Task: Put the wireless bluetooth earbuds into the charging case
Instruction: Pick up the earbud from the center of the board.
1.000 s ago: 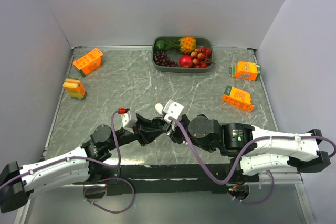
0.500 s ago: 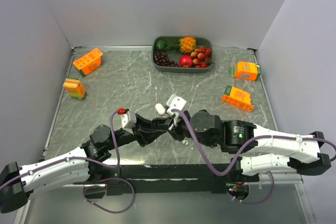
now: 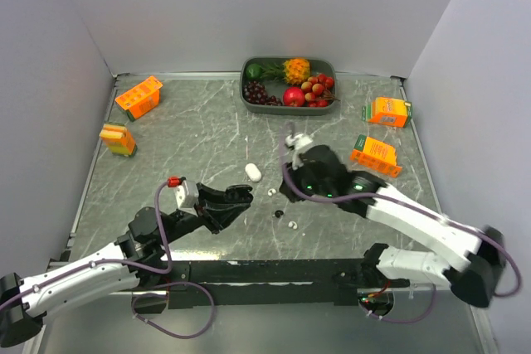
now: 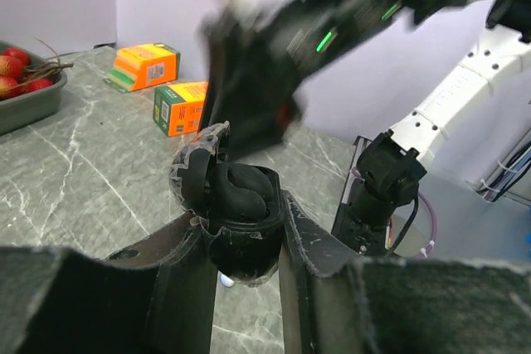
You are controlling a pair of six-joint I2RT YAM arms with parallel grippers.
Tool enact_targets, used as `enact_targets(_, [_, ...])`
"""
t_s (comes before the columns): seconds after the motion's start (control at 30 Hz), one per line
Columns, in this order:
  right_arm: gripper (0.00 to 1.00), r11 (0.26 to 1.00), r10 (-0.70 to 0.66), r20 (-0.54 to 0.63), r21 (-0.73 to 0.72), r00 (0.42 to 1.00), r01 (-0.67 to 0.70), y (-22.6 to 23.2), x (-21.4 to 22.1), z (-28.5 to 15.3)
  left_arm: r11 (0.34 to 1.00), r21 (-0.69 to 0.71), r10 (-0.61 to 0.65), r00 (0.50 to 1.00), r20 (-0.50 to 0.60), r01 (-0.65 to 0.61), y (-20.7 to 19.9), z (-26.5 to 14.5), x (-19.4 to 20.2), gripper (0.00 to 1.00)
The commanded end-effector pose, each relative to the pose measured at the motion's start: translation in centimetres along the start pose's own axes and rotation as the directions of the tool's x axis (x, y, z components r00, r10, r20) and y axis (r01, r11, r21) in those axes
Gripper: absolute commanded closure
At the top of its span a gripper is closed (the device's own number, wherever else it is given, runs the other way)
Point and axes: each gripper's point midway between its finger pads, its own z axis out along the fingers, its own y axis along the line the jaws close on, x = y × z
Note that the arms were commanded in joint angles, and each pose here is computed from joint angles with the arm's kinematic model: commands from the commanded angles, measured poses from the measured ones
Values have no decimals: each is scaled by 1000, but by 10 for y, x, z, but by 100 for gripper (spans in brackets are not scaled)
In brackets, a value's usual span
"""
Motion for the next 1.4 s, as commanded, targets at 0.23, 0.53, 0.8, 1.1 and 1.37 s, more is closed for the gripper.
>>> enact_targets(0.23, [60,998,55,-324,24,944,-50,-10,89,73,1000,-11,-23,999,35,23,0,-5,-8,99])
enact_targets(0.53, [63,995,79,-398,83,914,-51,-26,116,99,1000,-10,-24,999,25,24,-2,-5,-7,99])
enact_targets(0.8, [69,990,99,-418,133,903,-47,-41,127,111,999,-22,-25,1000,18,25,0,-5,-4,99])
enact_targets(1.1, [71,990,115,-438,127,892,-65,-42,137,110,999,-30,-24,1000,6,25,2,-3,-2,99])
enact_targets(1.37, [75,989,137,-472,113,871,-94,-37,149,103,999,-26,-30,1000,3,30,2,-2,1,99])
